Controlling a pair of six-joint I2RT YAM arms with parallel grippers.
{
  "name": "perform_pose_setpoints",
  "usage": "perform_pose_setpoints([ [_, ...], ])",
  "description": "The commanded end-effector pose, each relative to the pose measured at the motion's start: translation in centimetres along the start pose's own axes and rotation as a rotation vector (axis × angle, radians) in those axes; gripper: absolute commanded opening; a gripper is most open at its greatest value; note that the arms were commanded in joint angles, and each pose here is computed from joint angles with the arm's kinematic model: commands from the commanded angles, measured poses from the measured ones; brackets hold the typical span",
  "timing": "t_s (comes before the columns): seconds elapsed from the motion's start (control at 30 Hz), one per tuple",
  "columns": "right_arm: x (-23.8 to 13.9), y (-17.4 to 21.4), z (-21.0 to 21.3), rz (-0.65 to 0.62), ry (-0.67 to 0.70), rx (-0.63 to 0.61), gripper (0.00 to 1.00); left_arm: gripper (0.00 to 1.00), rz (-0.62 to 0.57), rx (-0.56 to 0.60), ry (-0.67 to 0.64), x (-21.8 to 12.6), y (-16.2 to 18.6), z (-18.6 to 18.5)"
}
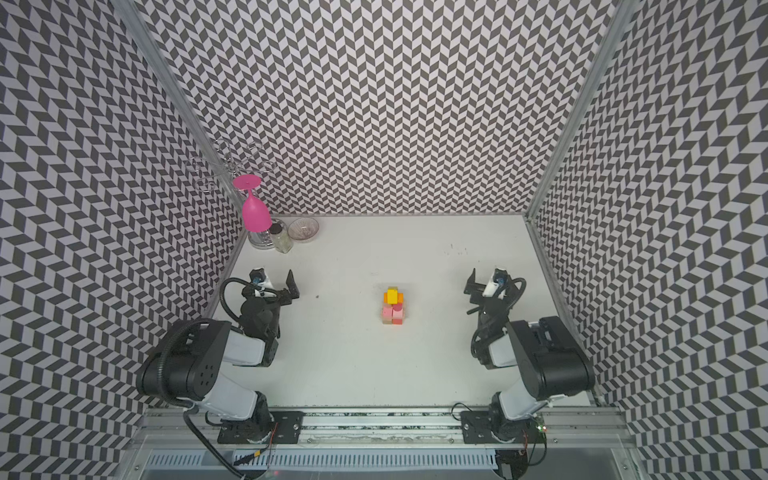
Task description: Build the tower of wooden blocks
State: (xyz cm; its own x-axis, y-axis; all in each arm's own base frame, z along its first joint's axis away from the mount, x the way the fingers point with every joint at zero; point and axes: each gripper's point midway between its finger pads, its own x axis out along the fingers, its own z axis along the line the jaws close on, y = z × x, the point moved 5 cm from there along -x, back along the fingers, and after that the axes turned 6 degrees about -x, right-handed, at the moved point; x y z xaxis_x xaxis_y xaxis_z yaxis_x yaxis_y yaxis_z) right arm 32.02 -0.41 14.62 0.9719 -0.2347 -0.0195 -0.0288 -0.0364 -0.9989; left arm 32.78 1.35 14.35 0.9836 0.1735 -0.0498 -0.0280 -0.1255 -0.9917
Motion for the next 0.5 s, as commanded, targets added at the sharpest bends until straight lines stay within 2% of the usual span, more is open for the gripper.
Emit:
perform_pose_setpoints([
  [0.0, -0.22, -0.87, -0.12, -0.054, -0.005, 0.012, 1.00, 1.00, -0.020, -0.014, 0.012, 0.08, -0.61, -0.22],
  [0.47, -0.20, -0.85, -0.05, -0.054, -0.006, 0.011, 1.00, 1.00, -0.024, -0.007, 0.006, 0.02, -0.62, -0.37],
])
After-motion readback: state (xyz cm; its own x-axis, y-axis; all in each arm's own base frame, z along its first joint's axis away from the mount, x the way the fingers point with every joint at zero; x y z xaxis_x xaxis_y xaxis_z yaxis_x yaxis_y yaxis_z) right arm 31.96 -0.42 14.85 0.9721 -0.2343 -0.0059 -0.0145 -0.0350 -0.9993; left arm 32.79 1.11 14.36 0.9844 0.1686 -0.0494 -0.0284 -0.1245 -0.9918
